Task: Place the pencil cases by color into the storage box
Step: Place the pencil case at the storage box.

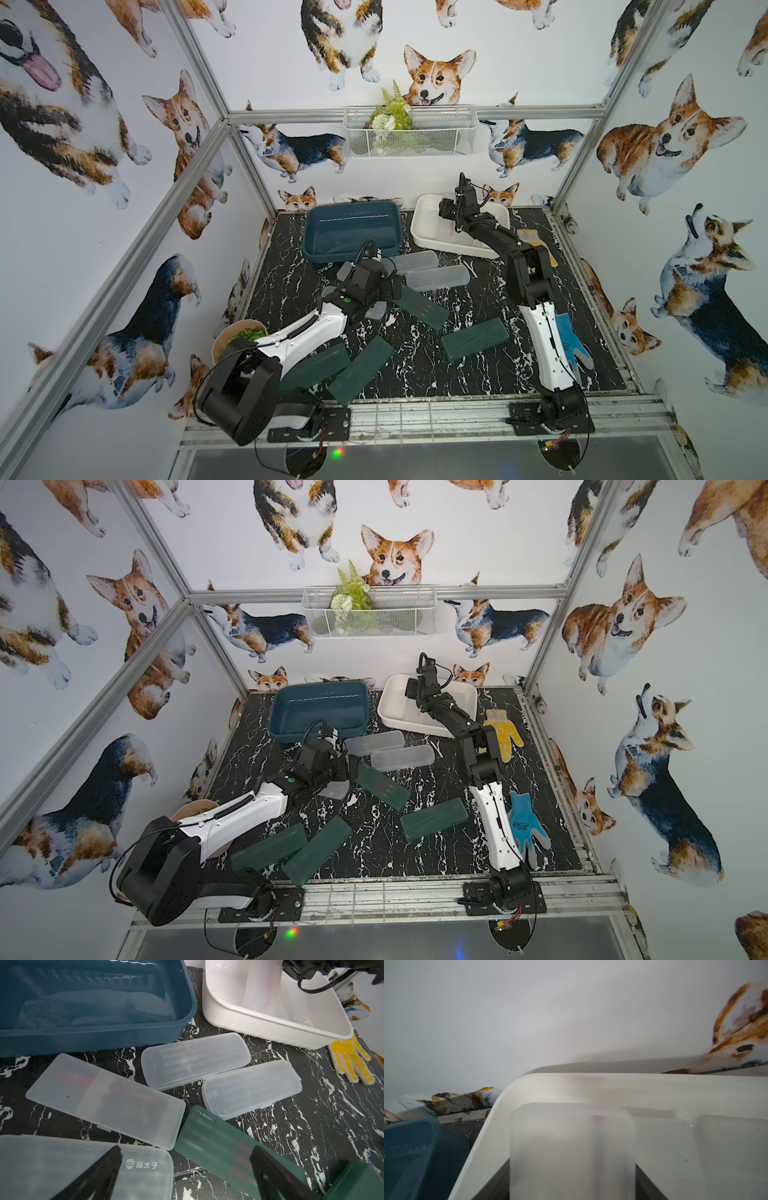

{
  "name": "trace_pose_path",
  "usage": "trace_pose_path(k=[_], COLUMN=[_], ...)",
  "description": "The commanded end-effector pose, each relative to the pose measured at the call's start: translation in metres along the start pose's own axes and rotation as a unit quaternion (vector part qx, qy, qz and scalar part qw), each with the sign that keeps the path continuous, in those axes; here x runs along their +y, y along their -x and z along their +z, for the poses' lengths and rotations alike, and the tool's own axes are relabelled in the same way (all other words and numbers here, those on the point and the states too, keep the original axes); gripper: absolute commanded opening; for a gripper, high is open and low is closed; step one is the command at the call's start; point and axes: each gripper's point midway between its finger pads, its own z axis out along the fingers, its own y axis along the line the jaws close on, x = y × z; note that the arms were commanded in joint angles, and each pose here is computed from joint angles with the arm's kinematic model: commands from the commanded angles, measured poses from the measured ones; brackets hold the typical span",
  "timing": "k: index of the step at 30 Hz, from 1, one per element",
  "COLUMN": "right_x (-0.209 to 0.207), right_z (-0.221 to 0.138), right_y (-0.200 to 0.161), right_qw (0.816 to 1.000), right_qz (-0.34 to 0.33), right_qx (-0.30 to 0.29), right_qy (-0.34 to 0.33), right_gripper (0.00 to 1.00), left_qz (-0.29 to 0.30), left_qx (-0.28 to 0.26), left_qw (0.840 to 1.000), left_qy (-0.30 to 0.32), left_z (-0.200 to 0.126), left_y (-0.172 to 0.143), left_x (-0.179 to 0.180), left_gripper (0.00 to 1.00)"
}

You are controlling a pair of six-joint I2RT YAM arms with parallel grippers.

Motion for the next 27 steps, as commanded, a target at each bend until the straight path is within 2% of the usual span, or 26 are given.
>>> trace_pose_path(k=[1,11,18,23,27], right_x=[-0.007,-0.016,-0.017,-0.012,-0.007], right_z=[-0.001,0.012,0.019,0.022,0.024], right_y=[-0.003,-0.030,-0.038,-0.044,-0.049], right_qw=[1.000,0.996,0.995,0.995,0.995], right_qz=[-0.012,-0.024,-0.029,-0.036,-0.039], right_qx=[0.009,0.069,0.080,0.088,0.095], right_qy=[-0.024,-0.047,-0.045,-0.027,-0.009], right_gripper=[0.51,0.52,0.57,0.62,0.76], left_qz=[-0.004,-0.005,-0.008,-0.009,-0.010], left_qx=[-0.011,-0.009,-0.010,-0.007,-0.005], left_qw=[1.000,1.000,1.000,1.000,1.000], left_qy=[-0.003,0.000,0.001,0.001,0.002], left_z=[0.001,0.000,0.001,0.003,0.005], left_y=[0.005,0.004,0.004,0.002,0.001], left_x=[-0.001,0.002,0.004,0.004,0.004], left_gripper=[0.99,0.99,0.99,0.99,0.99])
